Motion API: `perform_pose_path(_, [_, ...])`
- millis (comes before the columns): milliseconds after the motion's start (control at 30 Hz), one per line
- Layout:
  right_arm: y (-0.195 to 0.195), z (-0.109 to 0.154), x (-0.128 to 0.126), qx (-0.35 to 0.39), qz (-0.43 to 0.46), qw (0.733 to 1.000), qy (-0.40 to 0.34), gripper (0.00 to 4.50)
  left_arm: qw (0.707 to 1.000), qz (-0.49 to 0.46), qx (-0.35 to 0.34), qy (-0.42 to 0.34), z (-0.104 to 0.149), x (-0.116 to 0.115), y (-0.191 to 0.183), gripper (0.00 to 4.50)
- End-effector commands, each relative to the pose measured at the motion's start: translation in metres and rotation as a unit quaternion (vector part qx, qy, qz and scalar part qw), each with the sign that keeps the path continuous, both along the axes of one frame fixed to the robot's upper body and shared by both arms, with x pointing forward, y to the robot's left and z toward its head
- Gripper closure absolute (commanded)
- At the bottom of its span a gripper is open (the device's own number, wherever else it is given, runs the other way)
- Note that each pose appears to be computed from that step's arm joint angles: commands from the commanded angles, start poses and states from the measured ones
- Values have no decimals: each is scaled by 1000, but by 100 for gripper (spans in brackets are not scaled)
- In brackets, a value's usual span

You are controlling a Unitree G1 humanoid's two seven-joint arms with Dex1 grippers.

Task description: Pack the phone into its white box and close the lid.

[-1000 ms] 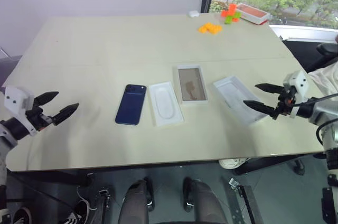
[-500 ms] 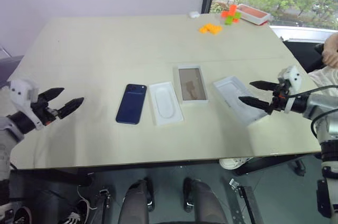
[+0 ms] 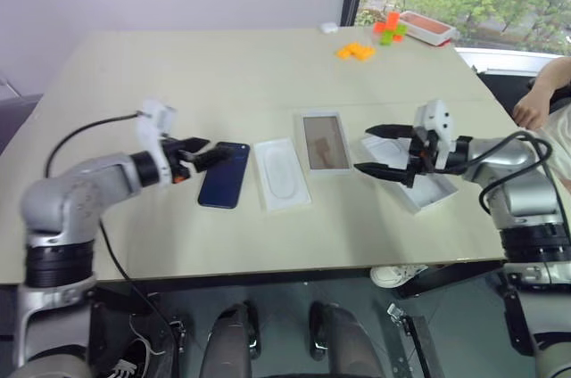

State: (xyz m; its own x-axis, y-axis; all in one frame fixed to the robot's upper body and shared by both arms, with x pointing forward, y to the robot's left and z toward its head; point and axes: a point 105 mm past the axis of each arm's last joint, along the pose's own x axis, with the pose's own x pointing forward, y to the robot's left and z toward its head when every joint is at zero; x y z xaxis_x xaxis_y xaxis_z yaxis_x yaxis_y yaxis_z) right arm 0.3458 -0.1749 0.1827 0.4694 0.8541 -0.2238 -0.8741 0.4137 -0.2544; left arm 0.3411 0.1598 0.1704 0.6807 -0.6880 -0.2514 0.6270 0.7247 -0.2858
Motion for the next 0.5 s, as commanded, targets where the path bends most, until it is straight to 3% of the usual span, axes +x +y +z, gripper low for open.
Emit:
perform_pose_path(33, [2,12,-1,4,6,1000,-29,1,999,-1,-12,42,-6,4,-17,3])
perform_pose_path(167, [0,9,0,2,1,1000,-29,1,995,12,-30,91,-23,6,-30,3])
perform_pose_path(500, [-1,8,2,5,-4,999,-36,1,982,43,-86,163,-38,11,-53,3])
